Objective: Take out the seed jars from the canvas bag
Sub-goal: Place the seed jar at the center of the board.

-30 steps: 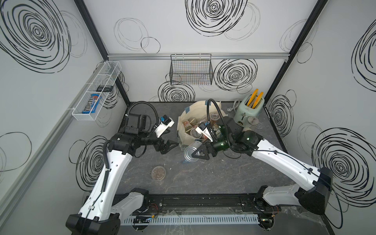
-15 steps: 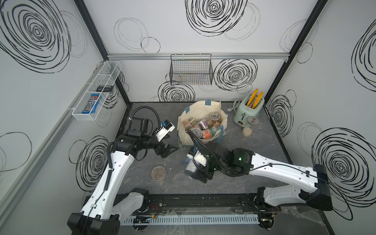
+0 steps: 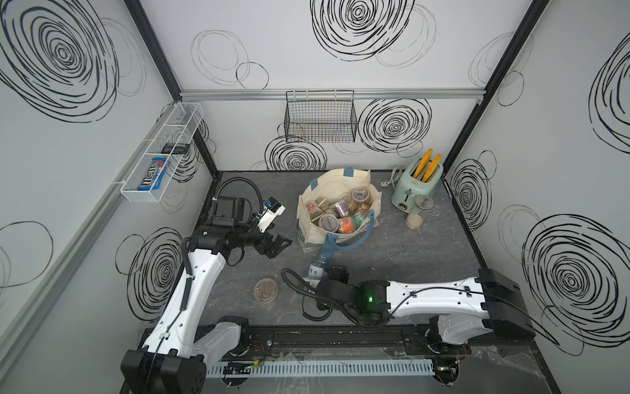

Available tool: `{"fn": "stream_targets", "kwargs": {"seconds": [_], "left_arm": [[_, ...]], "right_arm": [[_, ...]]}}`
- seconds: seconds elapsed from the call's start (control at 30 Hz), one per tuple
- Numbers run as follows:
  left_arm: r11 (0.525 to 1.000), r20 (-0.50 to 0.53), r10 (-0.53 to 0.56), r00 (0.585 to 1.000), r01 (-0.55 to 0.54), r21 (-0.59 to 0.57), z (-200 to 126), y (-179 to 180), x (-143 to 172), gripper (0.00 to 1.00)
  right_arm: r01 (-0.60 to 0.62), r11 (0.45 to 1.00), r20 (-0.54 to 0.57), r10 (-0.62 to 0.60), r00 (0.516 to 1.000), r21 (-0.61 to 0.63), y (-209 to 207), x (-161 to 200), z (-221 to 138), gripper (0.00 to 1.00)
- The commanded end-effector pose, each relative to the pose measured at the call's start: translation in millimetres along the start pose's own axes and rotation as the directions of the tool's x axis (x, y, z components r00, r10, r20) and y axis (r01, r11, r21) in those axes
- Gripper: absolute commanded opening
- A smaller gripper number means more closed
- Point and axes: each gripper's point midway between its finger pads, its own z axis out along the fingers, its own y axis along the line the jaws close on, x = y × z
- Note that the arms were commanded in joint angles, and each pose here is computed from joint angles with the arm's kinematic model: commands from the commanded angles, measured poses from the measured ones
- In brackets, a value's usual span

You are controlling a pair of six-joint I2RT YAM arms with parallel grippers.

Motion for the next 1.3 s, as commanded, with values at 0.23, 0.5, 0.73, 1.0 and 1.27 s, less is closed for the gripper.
{"fn": "stream_targets", "kwargs": {"seconds": [0.23, 0.5, 0.73, 1.0, 1.27], "left_arm": [[0.997, 0.051, -0.068, 0.996, 0.069, -0.023, 17, 21, 4, 0.96], [0.984, 0.027, -0.106, 0.994, 0.109, -0.139, 28, 50, 16, 0.96], [0.969, -0.01, -0.194, 0.981, 0.19, -0.16, 41, 67, 29, 0.96], [0.97, -0.055, -0.207, 0.977, 0.198, -0.138, 49, 68, 40, 0.96], [0.974, -0.123, -0.204, 0.971, 0.189, -0.124, 56, 67, 61, 0.96]], "right_arm": [[0.073, 0.973, 0.112, -0.1, 0.989, 0.218, -19, -40, 39, 0.83], [0.032, 0.977, 0.109, -0.056, 0.992, 0.209, -13, -51, 84, 0.83], [0.079, 0.972, 0.101, -0.104, 0.989, 0.222, -1, -55, 118, 0.85], [0.108, 0.979, 0.09, -0.124, 0.988, 0.173, 15, -59, 142, 0.87], [0.133, 0.981, 0.064, -0.143, 0.988, 0.138, 20, -49, 140, 0.91]]}}
